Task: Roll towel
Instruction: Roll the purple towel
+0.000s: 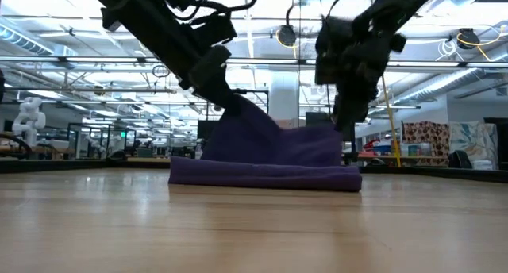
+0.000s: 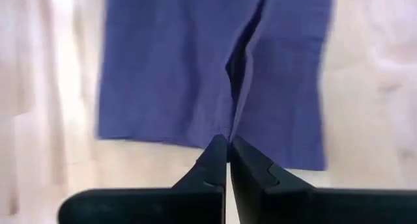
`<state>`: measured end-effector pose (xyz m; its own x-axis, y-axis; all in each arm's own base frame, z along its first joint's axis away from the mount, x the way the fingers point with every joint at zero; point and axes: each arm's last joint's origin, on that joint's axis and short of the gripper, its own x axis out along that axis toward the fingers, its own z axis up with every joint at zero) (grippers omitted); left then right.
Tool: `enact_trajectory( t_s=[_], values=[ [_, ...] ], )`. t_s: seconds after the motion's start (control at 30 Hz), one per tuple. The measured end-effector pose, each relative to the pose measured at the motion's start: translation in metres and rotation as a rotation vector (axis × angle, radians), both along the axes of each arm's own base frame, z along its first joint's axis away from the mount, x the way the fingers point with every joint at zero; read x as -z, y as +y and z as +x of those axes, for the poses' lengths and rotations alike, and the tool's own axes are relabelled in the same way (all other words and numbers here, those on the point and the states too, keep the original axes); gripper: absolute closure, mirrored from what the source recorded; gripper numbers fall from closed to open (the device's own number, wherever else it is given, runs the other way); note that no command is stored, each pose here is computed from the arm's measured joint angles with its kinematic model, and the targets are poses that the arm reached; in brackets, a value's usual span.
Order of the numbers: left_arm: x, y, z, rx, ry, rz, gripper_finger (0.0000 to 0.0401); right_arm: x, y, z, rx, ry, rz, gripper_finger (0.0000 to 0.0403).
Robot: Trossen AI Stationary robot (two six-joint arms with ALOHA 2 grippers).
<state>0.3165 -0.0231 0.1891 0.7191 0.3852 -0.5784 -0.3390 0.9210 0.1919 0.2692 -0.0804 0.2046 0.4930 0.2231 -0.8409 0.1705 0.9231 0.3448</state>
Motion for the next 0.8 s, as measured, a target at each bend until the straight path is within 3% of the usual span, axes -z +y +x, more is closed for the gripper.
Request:
enact_trajectory(
  t_s=[0.37, 0.5, 0.8],
  values=[
    [-0.032, -0.023, -0.013, 0.095, -0.106, -0.004, 0.0386, -0.042, 0.073, -0.010, 0.041, -0.085, -0.077, 0.0402],
    [-0.039, -0.030, -0.018, 0.122, -0.126, -0.009, 0.0386, -0.046, 0.092, -0.012, 0.080, -0.087, -0.074, 0.0403],
    [-0.045, -0.049, -0.029, 0.214, -0.106, 0.002, 0.0386, -0.049, 0.125, -0.009, 0.030, -0.141, -0.008, 0.0403]
  ],
)
